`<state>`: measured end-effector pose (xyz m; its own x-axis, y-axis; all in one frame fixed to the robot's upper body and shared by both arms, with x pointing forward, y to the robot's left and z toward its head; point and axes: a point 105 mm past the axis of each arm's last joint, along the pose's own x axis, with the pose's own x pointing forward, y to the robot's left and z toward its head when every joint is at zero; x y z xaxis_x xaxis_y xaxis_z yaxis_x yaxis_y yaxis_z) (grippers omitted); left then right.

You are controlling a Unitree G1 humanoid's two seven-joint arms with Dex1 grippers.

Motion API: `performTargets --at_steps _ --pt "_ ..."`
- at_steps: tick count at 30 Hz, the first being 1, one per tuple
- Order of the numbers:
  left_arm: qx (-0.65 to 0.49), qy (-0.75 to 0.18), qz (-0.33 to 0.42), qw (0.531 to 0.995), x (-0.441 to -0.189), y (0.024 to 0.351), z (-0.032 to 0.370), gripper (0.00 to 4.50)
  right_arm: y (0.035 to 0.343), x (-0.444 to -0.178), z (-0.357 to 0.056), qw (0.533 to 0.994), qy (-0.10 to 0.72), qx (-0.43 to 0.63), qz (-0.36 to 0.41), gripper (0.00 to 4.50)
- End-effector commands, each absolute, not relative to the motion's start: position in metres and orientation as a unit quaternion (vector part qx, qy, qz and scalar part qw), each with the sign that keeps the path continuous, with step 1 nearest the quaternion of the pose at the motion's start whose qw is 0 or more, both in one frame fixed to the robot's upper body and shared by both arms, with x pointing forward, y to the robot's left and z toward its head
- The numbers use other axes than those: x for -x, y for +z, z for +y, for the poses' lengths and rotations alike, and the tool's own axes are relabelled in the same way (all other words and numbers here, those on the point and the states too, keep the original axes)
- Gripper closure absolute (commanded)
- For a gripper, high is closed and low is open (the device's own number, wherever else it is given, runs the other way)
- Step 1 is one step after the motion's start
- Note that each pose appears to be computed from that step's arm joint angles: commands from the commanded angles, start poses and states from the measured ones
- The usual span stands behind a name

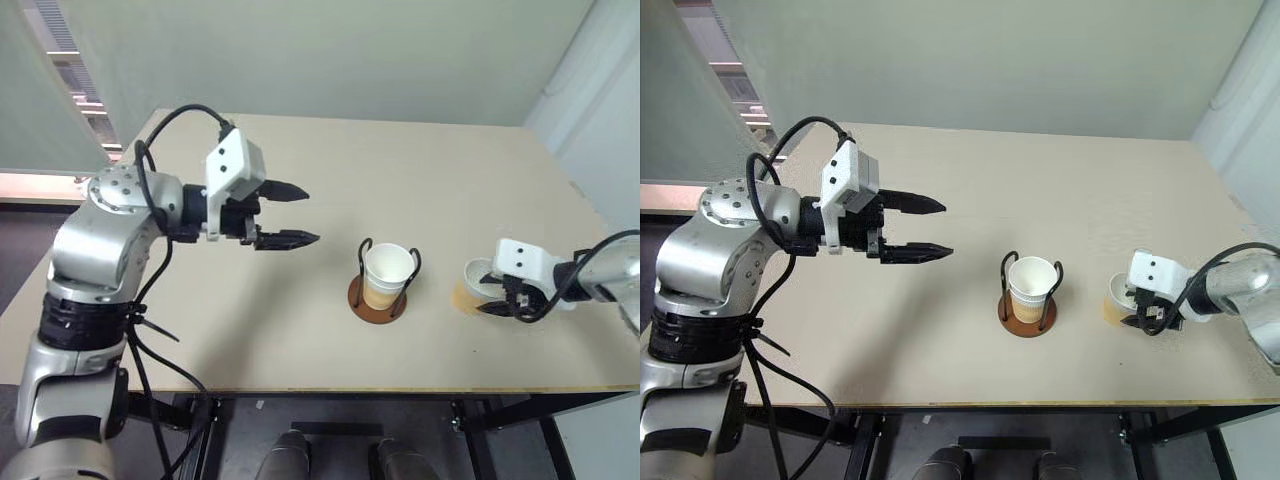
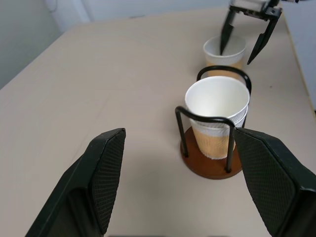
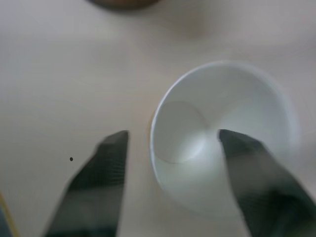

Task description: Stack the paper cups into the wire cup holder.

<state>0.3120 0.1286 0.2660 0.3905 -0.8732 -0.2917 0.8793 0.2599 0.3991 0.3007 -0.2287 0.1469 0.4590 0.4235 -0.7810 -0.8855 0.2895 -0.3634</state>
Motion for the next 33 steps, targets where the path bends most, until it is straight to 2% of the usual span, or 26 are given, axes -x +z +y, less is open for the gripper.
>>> performTargets --at_steps 1,5,9,13,16,18,23,33 --pt "-0.272 -0.543 -0.011 0.794 -0.307 0.274 0.131 0.74 0.157 -0.305 -0.229 0.745 0.433 0.430 0.269 3.08" --pt "-0.275 -0.541 -0.003 0.795 -0.304 0.273 0.137 0.74 0.161 -0.303 -0.228 0.744 0.441 0.427 0.265 4.47" --pt "-0.272 -0.546 0.009 0.792 -0.300 0.271 0.145 0.74 0.181 -0.298 -0.225 0.747 0.458 0.412 0.250 4.47" --pt "-0.257 -0.566 0.014 0.783 -0.289 0.273 0.154 0.74 0.232 -0.288 -0.214 0.746 0.486 0.406 0.204 4.47" --pt "-0.243 -0.571 0.012 0.784 -0.288 0.276 0.156 0.74 0.274 -0.280 -0.186 0.720 0.526 0.428 0.148 4.47" --pt "-0.236 -0.574 0.007 0.784 -0.288 0.278 0.154 0.74 0.289 -0.275 -0.164 0.692 0.556 0.444 0.118 4.47" --pt "-0.237 -0.577 0.003 0.782 -0.290 0.279 0.150 0.74 0.286 -0.269 -0.126 0.627 0.612 0.473 0.095 4.47" --pt "-0.248 -0.570 0.006 0.783 -0.289 0.276 0.150 0.74 0.262 -0.285 -0.103 0.583 0.632 0.502 0.092 4.47"
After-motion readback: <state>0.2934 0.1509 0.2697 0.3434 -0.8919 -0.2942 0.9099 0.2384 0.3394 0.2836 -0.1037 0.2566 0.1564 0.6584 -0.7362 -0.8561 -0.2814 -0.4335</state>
